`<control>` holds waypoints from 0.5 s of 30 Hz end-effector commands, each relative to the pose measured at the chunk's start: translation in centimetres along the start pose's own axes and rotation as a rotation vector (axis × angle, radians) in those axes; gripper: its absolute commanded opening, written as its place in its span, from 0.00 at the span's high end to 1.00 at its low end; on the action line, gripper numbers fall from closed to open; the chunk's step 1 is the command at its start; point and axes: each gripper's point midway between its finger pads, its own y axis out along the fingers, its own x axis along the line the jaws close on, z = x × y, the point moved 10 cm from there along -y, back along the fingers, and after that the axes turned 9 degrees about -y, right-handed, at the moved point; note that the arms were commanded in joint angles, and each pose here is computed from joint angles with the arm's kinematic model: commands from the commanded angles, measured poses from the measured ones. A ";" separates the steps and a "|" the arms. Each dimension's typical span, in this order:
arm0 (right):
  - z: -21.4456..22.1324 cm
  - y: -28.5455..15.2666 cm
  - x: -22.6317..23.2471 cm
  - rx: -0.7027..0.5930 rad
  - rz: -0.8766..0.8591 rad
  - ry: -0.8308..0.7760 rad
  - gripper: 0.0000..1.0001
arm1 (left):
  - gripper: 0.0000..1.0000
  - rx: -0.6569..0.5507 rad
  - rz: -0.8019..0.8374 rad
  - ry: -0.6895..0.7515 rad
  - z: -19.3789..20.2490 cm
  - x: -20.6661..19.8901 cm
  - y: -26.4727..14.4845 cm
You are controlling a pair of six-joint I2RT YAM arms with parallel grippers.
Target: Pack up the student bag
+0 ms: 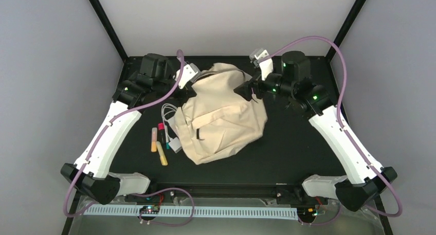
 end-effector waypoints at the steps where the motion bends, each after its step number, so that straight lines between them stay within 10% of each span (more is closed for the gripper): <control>1: 1.2 -0.3 -1.5 -0.008 0.242 0.156 0.00 | 0.98 -0.030 -0.045 -0.161 -0.1 0.6 0.3; 7: 4.7 0.2 -0.3 0.007 0.184 0.244 0.02 | 0.99 -0.062 -0.079 -0.247 0.3 1.5 1.6; 15: 8.5 8.1 6.8 0.107 -0.094 0.264 0.51 | 0.99 0.044 -0.106 -0.298 2.0 3.4 5.1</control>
